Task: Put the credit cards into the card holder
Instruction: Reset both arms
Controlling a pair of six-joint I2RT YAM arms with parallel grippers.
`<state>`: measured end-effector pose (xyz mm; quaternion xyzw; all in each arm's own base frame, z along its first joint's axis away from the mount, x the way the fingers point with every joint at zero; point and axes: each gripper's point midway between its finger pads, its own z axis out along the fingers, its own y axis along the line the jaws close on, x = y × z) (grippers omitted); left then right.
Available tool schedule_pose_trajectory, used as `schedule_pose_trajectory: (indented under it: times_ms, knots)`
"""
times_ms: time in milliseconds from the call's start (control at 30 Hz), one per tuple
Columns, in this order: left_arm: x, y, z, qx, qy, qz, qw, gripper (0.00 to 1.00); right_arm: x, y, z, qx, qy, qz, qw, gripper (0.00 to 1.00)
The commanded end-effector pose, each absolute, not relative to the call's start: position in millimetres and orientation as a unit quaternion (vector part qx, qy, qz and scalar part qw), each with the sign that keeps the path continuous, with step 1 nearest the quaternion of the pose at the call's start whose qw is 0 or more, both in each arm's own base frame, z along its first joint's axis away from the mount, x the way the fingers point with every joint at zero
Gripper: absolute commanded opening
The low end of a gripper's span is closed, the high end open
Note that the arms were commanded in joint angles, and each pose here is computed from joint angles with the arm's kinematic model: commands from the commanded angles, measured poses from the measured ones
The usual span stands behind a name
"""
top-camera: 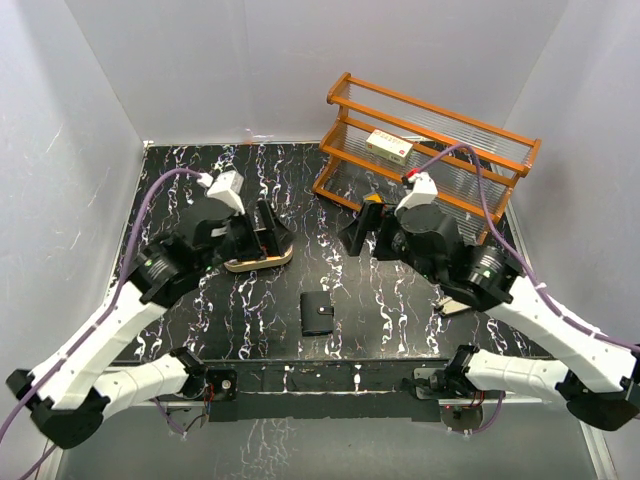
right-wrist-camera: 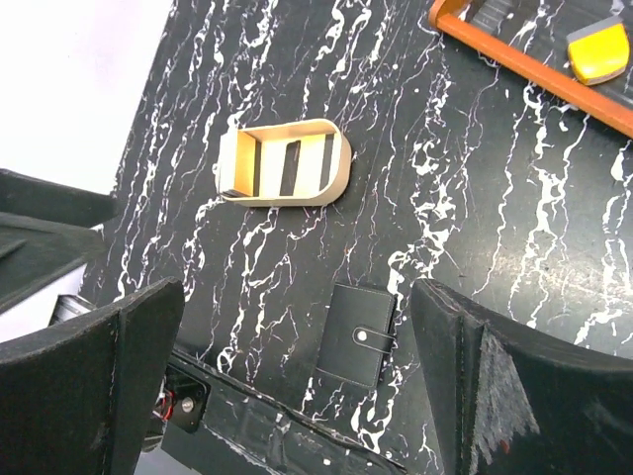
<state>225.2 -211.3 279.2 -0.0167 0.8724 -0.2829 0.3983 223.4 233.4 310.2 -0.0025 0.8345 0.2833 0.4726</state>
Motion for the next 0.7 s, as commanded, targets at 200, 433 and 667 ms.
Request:
schedule_pose_trajectory:
  times_ms: [200, 433, 667]
  knots:
    - [201, -193, 312, -0.017, 0.814, -0.351, 0.462, 0.99, 209, 207, 334, 0.021, 0.794, 0.323, 0.515, 0.98]
    - [197, -192, 296, -0.027, 0.811, -0.361, 0.458, 0.99, 203, 208, 314, 0.028, 0.799, 0.334, 0.499, 0.98]
    - [199, -186, 285, -0.033, 0.820, -0.342, 0.457, 0.99, 202, 208, 294, 0.027, 0.814, 0.322, 0.484, 0.98]
